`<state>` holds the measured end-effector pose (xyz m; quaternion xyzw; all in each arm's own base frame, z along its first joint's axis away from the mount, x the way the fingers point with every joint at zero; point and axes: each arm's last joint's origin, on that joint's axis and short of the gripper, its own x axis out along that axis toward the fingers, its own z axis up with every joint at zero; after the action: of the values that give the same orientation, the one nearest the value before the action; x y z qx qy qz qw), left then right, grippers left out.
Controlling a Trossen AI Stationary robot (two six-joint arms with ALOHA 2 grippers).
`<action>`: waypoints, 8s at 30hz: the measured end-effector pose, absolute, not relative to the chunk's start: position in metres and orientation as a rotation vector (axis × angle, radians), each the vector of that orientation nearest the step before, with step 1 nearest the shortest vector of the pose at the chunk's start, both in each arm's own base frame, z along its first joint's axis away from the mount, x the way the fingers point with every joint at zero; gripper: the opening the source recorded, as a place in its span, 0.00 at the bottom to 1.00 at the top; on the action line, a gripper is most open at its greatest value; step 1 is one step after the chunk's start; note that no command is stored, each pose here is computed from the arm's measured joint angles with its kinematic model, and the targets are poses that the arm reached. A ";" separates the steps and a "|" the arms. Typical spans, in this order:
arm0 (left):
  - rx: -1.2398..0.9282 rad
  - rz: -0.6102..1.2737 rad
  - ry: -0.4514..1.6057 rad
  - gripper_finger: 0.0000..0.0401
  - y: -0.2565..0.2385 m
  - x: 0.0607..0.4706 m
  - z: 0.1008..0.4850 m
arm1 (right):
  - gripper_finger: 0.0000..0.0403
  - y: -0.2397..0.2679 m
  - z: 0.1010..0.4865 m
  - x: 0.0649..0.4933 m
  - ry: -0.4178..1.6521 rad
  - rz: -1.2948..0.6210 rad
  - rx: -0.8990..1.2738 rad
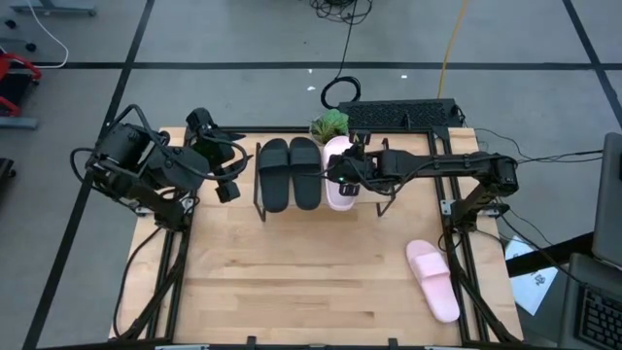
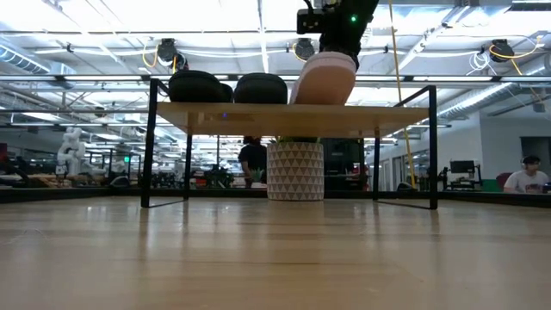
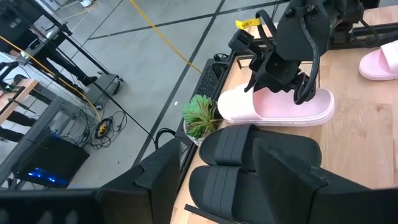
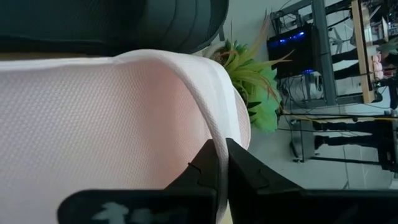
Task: Pick and place slides into the shelf
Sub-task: Put the left pink slipper on the shelf, then put the pink slipper on the shelf
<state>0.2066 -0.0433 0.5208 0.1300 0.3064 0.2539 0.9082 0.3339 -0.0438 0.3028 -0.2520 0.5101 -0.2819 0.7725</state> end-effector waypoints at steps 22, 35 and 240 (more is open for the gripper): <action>0.269 0.524 0.632 0.51 -0.043 0.207 0.521 | 0.00 -0.046 0.300 0.339 1.080 -0.620 -0.536; 0.269 0.524 0.632 0.51 -0.043 0.207 0.521 | 0.00 -0.048 0.292 0.344 1.099 -0.627 -0.534; 0.106 0.591 0.689 0.51 -0.039 0.246 0.501 | 0.00 0.011 0.379 0.256 1.080 -0.791 -0.346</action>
<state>0.2456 -0.0392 0.5007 0.0510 0.3325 0.2852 0.8975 0.2564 0.0107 0.3789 -0.1595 0.4981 -0.3646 0.7704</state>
